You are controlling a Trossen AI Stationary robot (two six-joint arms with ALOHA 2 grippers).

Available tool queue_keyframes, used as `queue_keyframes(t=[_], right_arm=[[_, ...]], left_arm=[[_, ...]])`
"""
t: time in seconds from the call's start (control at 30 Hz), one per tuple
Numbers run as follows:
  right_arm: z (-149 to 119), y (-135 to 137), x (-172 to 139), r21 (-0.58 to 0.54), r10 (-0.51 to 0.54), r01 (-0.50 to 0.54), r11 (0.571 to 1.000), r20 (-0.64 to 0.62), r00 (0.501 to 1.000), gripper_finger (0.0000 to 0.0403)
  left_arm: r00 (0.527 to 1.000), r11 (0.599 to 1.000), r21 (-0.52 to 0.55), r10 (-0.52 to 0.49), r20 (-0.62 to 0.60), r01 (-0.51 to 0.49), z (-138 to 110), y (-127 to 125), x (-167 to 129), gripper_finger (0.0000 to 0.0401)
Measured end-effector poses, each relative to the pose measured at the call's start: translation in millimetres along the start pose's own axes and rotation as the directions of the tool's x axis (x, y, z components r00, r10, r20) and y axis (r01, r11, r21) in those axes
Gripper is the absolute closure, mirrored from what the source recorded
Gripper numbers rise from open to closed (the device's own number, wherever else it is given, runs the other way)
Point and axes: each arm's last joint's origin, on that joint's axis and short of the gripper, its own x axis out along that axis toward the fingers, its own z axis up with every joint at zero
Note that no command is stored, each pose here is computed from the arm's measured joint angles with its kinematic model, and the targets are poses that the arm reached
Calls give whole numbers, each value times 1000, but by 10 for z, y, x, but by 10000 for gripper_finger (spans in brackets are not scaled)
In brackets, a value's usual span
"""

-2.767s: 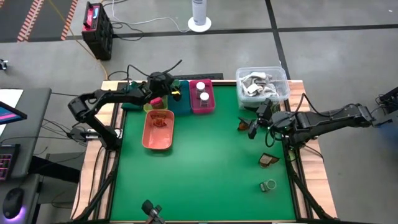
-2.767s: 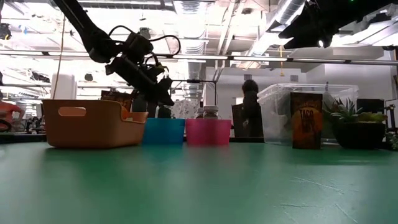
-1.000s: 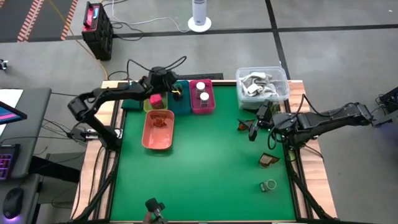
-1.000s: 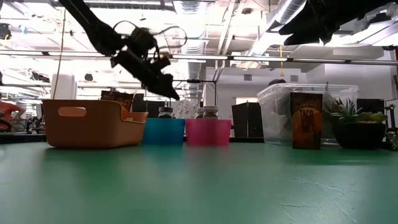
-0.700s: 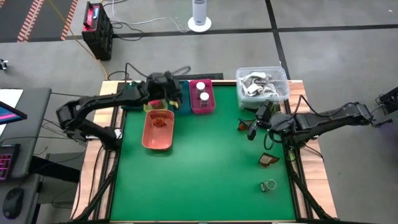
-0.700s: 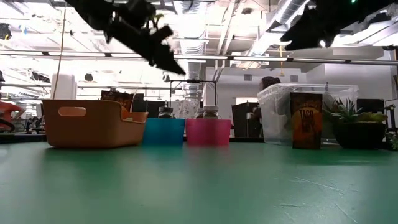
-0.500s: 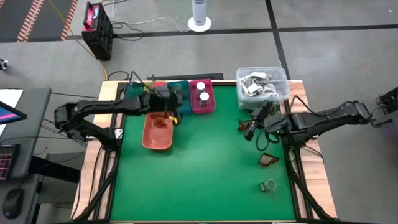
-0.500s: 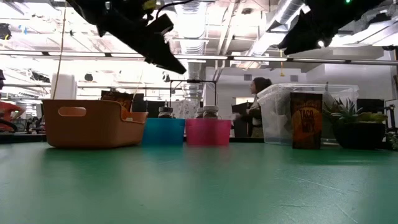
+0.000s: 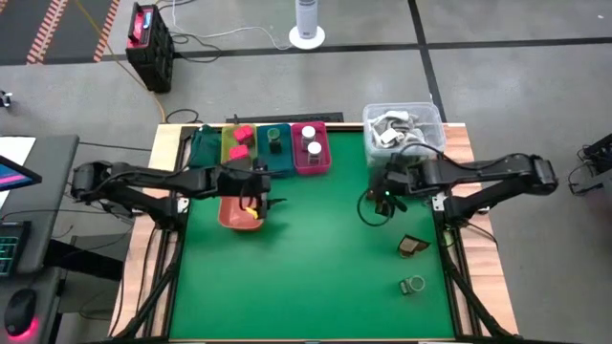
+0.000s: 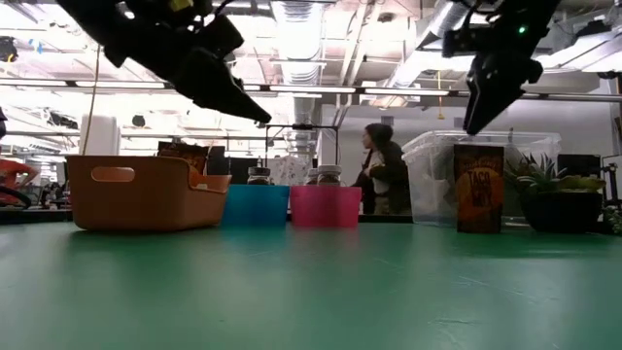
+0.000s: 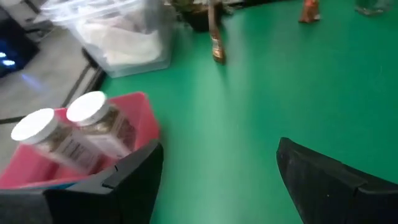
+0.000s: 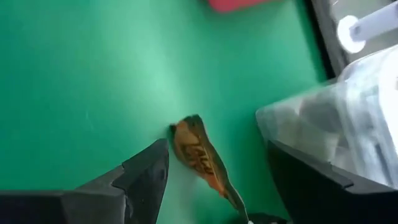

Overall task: Sort spices by type
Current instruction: Put the top brown seasoning bag into the orange bin

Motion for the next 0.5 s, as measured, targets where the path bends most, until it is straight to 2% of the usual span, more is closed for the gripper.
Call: queue_keyframes(t=[0.23, 0.4, 0.5], right_arm=[[-42, -112, 88, 8, 0, 1, 1000, -101, 995, 101], [-83, -153, 100, 21, 18, -15, 1000, -153, 988, 101], [-85, -162, 107, 30, 21, -16, 999, -161, 987, 101]], left_arm=[[967, 968, -50, 247, 68, -244, 116, 113, -366, 104], [961, 962, -74, 268, 70, -263, 143, 142, -592, 104], [947, 946, -79, 318, 35, -315, 121, 160, -677, 104]])
